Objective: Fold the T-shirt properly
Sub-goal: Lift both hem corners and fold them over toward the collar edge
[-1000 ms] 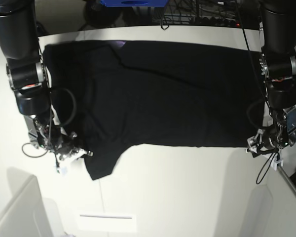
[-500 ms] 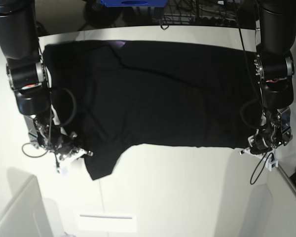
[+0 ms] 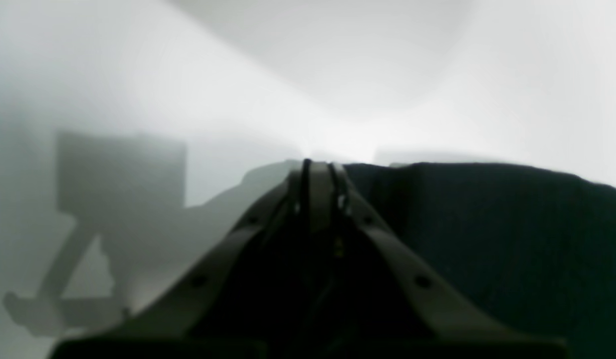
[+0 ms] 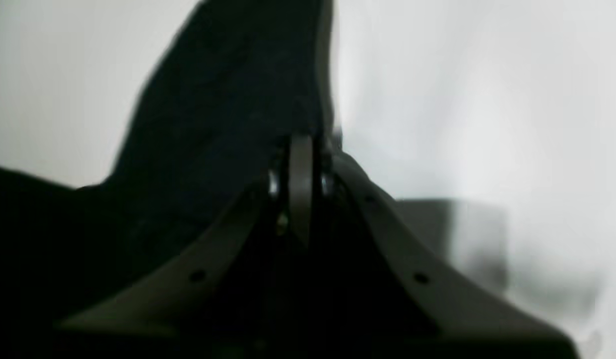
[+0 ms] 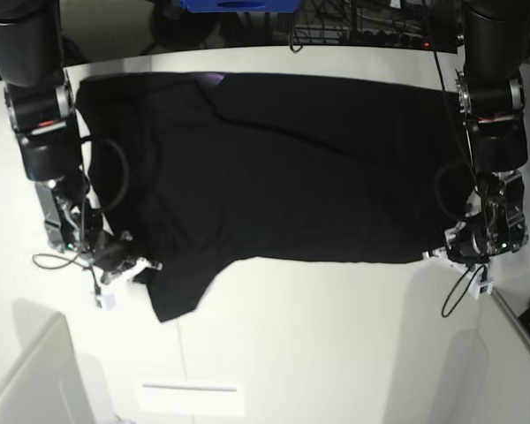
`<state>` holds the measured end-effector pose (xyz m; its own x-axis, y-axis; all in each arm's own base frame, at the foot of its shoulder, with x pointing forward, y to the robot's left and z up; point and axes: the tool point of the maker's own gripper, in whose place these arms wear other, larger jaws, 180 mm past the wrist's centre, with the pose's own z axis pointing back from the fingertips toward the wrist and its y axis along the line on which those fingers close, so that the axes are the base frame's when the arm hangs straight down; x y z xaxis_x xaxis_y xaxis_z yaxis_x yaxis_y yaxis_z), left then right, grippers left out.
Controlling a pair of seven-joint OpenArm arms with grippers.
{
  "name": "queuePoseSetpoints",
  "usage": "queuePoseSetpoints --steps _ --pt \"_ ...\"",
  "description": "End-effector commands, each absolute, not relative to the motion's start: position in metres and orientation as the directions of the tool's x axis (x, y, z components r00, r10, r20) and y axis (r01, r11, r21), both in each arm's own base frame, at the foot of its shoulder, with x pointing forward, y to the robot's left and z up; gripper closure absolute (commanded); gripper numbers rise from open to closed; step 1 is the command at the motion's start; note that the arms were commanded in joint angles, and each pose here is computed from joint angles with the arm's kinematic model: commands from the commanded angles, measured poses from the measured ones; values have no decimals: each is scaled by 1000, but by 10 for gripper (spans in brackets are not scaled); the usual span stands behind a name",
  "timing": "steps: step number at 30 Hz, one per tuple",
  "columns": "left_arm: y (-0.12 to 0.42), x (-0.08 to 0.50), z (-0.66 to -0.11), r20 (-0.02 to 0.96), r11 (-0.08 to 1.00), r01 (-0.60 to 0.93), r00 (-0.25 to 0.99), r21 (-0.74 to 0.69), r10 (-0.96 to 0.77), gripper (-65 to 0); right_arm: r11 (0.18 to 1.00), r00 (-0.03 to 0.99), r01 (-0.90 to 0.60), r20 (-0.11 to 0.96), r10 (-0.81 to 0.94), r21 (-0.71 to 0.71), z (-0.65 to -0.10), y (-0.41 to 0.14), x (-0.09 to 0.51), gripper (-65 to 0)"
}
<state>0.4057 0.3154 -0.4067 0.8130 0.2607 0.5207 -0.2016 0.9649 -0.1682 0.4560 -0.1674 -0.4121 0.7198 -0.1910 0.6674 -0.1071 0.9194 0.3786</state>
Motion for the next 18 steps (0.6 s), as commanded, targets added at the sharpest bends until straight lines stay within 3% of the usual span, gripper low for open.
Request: queuePoseSetpoints --steps 1,9,18 --pt "325 420 -380 580 963 -201 769 -177 267 0 917 657 -131 726 -204 376 -382 -172 476 0" --pt "323 407 -348 613 976 -143 761 -162 213 0 938 601 -155 783 -159 309 -356 -182 462 0" --pt "327 388 -355 595 982 -136 781 -133 189 0 926 578 -105 780 -240 363 -315 -206 432 0"
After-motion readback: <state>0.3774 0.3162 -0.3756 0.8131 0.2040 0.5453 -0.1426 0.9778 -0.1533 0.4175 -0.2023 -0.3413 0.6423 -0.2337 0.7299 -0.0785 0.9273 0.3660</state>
